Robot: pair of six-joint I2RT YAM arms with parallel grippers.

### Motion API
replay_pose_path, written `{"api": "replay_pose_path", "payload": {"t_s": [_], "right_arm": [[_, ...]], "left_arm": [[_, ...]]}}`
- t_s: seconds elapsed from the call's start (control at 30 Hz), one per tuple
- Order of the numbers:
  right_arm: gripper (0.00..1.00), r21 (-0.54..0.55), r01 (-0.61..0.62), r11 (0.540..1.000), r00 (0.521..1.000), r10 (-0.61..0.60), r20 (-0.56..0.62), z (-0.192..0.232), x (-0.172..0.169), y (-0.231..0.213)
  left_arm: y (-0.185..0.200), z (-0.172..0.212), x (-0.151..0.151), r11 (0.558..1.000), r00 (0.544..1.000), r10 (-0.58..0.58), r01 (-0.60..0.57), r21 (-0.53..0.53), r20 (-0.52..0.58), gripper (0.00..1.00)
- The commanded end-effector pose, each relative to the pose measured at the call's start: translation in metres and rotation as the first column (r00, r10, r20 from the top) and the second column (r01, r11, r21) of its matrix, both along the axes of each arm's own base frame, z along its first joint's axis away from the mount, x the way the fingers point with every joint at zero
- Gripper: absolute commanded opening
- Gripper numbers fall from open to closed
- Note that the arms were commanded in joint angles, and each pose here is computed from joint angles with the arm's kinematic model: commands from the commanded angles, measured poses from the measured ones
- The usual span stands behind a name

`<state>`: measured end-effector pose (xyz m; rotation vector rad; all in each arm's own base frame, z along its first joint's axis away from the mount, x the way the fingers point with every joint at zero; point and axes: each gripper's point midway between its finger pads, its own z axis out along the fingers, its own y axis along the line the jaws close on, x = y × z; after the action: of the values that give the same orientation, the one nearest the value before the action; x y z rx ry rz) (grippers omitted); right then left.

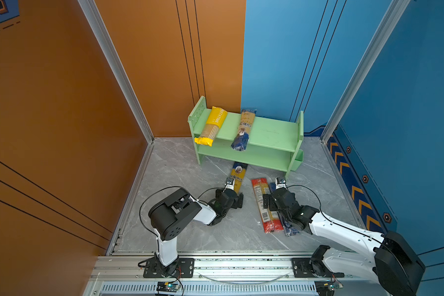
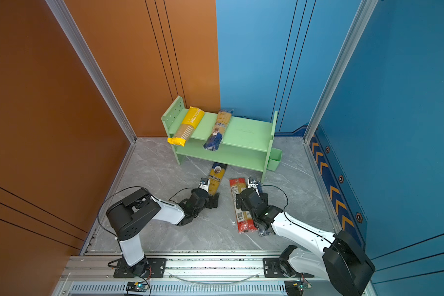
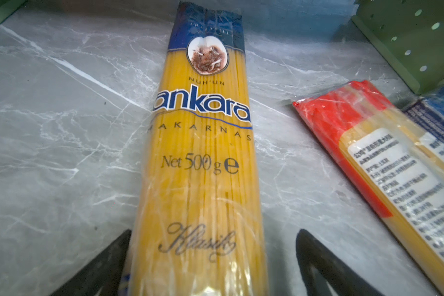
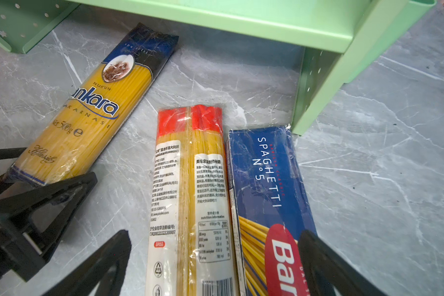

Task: Place and organize the pasta boxes and bags onto the shelf
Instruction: 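Lower the left gripper around the ankara pack's lower end and close it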

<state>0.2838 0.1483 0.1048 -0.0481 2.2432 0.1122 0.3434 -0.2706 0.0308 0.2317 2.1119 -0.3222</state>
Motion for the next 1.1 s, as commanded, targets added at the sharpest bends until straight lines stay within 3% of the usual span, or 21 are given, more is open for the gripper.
{"api": "replay_pose_path", "payload": {"t_s": [0.0,1.07], "right_arm": [[1.0,0.022,0.015,1.0,1.0,-0.014,-0.011,-0.004,-0.004,-0.004],[1.0,0.056,0.056,0.997,0.998,-0.056,-0.002,-0.006,-0.004,-0.016]], "left_arm": [[-0.006,-0.001,0.002,1.0,1.0,-0.003,0.003,-0.003,0.027,0.98],[0.003,-0.019,0.009,0.999,0.997,0.046,-0.048,0.021,0.06,0.98]]}}
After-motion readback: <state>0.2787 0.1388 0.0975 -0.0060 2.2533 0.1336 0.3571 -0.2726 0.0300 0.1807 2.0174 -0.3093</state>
